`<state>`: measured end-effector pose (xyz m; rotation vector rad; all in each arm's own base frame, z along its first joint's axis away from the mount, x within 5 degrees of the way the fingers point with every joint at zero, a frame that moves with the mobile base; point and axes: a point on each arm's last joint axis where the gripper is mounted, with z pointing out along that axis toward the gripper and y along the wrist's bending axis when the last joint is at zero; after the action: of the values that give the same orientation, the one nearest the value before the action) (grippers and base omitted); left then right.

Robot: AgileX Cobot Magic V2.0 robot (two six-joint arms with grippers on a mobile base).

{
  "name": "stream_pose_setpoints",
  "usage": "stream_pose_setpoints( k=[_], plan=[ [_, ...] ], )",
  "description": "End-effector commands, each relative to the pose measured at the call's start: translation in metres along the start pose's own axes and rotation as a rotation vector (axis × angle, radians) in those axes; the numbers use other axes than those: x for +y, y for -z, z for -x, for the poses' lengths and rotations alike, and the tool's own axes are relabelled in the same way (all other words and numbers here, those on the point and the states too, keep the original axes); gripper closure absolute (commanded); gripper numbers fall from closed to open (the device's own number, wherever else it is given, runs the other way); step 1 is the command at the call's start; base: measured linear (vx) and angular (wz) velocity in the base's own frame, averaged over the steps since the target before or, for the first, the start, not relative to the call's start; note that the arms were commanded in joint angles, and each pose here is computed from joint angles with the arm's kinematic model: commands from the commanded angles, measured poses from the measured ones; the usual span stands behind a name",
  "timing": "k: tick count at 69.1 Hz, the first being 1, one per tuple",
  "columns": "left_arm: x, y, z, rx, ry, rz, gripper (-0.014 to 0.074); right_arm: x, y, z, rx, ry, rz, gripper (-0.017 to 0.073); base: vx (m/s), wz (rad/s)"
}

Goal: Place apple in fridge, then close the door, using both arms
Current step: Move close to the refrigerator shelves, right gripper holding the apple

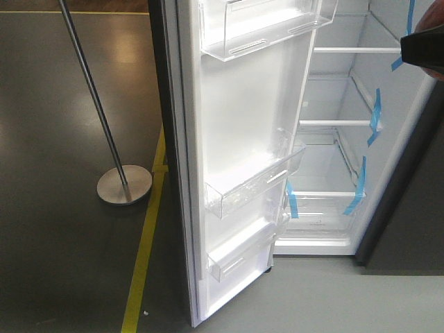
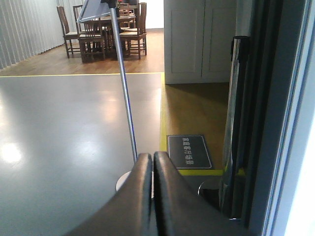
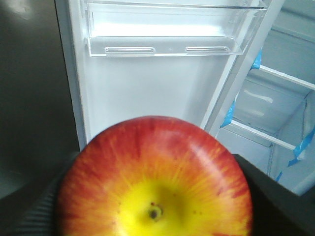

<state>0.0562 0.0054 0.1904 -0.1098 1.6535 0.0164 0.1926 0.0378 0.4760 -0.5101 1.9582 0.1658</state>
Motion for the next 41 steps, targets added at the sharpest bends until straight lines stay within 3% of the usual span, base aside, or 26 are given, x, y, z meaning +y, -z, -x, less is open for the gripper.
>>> stream_pose_setpoints(
  k=[1, 41],
  plan=[
    [-0.0014, 0.0004, 0.0019, -0.068, 0.007, -0.019, 0.0601, -0.0004, 0.0120, 0.0139, -0.114, -0.001, -0.033, 0.0483, 0.10, -0.02],
    [-0.0014, 0.0004, 0.0019, -0.068, 0.007, -0.019, 0.0601, -0.0004, 0.0120, 0.0139, -0.114, -0.001, -0.033, 0.0483, 0.08, -0.02]
  ],
)
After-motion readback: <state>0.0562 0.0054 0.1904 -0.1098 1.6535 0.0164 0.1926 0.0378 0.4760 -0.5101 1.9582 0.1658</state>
